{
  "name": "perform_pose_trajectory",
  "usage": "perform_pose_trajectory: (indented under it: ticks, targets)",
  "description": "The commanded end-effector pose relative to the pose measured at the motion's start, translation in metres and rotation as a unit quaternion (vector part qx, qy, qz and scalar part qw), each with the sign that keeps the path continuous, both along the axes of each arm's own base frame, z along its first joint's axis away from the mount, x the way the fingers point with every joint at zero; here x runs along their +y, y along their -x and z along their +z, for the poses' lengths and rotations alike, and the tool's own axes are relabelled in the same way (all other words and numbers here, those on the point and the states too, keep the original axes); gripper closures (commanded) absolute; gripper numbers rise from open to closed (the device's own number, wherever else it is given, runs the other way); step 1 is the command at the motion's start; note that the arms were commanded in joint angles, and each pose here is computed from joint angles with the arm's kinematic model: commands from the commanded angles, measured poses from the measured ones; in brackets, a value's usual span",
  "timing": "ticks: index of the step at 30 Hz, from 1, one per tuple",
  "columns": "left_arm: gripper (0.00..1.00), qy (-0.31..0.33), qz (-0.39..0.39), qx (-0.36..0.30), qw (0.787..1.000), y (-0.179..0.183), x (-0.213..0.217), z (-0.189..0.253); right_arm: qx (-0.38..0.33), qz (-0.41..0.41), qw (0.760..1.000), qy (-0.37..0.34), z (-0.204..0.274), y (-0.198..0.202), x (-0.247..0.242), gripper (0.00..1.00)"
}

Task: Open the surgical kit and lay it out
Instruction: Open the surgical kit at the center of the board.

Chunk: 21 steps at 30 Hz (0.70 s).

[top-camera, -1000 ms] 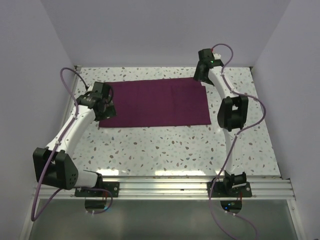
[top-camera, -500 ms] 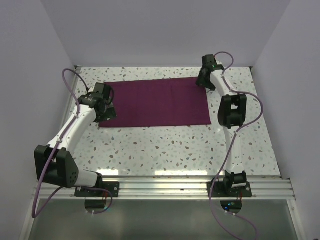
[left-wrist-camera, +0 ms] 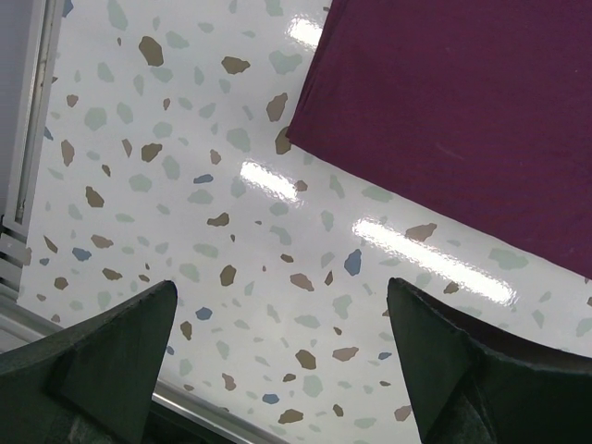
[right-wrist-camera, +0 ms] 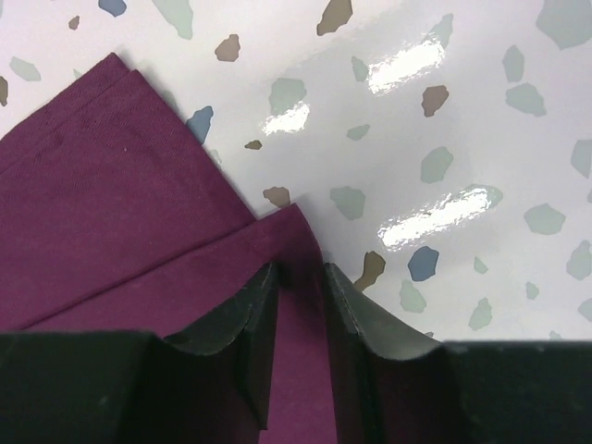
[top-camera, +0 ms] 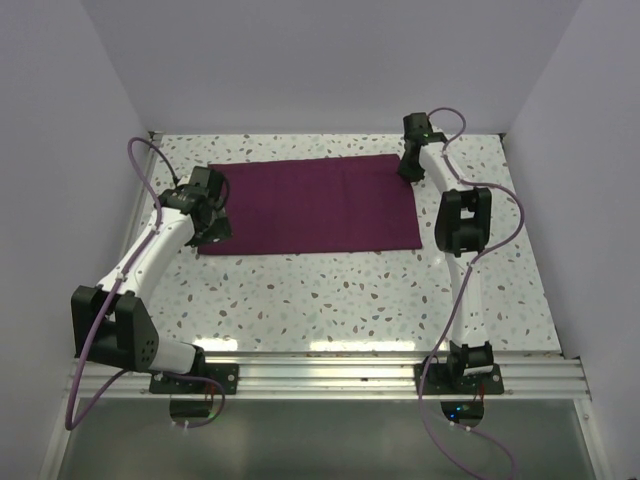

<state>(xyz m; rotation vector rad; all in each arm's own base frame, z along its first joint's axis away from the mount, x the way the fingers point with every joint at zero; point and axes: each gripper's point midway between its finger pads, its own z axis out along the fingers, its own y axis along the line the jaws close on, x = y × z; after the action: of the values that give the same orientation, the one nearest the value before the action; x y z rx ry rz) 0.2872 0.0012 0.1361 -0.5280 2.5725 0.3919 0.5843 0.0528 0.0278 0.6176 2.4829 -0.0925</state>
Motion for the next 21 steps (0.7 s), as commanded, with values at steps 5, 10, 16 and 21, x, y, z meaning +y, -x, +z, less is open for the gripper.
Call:
perform_pose_trajectory:
  ticks: [5,10,16,21]
  targets:
    - [0.00,-0.014,0.004,-0.005,1.000,0.003,0.007,0.010,0.006,0.003,1.000,0.002,-0.006,0.003,0.000,0.90]
    - [0.00,-0.007,0.001,-0.014,1.000,-0.001,0.004,0.015,-0.015,0.002,1.000,0.016,0.026,0.003,-0.006,1.00]
    - [0.00,-0.005,-0.006,-0.028,1.000,-0.005,0.003,0.020,-0.048,-0.001,0.999,0.016,0.080,0.009,-0.009,1.00]
    - [0.00,-0.007,-0.014,-0.049,0.999,-0.014,0.003,0.032,-0.054,0.014,0.998,-0.015,0.108,0.028,0.003,1.00]
